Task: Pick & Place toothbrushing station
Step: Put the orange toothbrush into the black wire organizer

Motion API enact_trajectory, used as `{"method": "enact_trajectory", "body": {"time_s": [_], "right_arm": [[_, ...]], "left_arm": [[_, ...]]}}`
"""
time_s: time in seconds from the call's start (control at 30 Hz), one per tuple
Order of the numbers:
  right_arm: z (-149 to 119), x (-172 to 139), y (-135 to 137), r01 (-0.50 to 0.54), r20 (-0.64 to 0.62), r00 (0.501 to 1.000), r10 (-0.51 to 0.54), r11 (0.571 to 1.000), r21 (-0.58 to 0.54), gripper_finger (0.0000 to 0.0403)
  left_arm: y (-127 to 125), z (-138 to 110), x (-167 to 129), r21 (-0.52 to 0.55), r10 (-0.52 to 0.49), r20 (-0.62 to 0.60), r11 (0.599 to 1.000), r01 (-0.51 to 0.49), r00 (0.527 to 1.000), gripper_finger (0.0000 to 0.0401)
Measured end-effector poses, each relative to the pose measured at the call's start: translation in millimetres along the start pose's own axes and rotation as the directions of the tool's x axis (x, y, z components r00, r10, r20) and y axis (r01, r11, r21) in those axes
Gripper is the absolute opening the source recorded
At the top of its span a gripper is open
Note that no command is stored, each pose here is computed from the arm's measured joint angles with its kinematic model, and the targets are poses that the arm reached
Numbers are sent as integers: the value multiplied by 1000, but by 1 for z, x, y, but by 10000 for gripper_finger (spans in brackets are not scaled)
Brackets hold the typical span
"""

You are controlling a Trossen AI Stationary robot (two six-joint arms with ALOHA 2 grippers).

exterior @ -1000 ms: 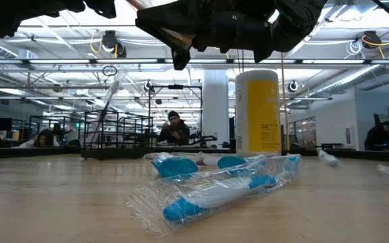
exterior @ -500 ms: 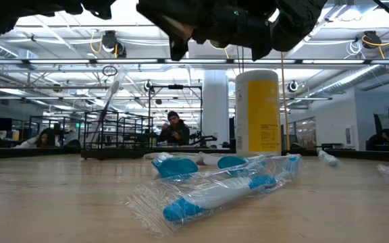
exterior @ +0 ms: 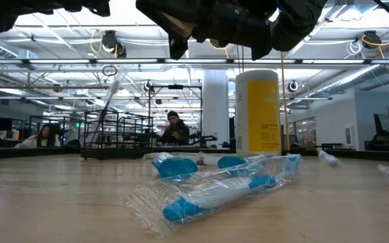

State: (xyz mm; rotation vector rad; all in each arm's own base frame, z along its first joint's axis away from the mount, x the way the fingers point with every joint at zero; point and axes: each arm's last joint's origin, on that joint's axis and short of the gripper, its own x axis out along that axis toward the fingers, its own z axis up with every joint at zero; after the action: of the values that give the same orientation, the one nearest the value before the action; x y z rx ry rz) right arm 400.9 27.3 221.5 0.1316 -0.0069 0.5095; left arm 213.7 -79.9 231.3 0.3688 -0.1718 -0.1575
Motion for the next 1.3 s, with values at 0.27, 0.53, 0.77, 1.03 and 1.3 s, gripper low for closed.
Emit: {"method": "enact_trajectory", "body": {"time_s": [0.27, 0.53, 0.77, 1.03, 1.3], "right_arm": [[0, 0, 0, 0, 0, 1000, 0, 1000, 0, 47], [-3, 0, 0, 5, -27, 1000, -4, 1000, 15, 64], [-4, 0, -3, 65, -33, 997, -63, 997, 43, 92], [-4, -16, -12, 144, -207, 970, -128, 987, 67, 118], [-12, -42, -12, 408, -508, 799, -322, 910, 65, 125]], "left_arm": [[1, 2, 0, -9, 9, 21, 1000, -9, 1000, 62], [1, 1, 0, -4, 8, 16, 1000, -8, 1000, 29], [1, -2, 0, -21, 39, -28, 999, -40, 999, 39], [2, -8, 0, -72, 142, -133, 986, -153, 981, 30], [9, 4, 4, -61, 303, -369, 935, -348, 879, 31]]}}
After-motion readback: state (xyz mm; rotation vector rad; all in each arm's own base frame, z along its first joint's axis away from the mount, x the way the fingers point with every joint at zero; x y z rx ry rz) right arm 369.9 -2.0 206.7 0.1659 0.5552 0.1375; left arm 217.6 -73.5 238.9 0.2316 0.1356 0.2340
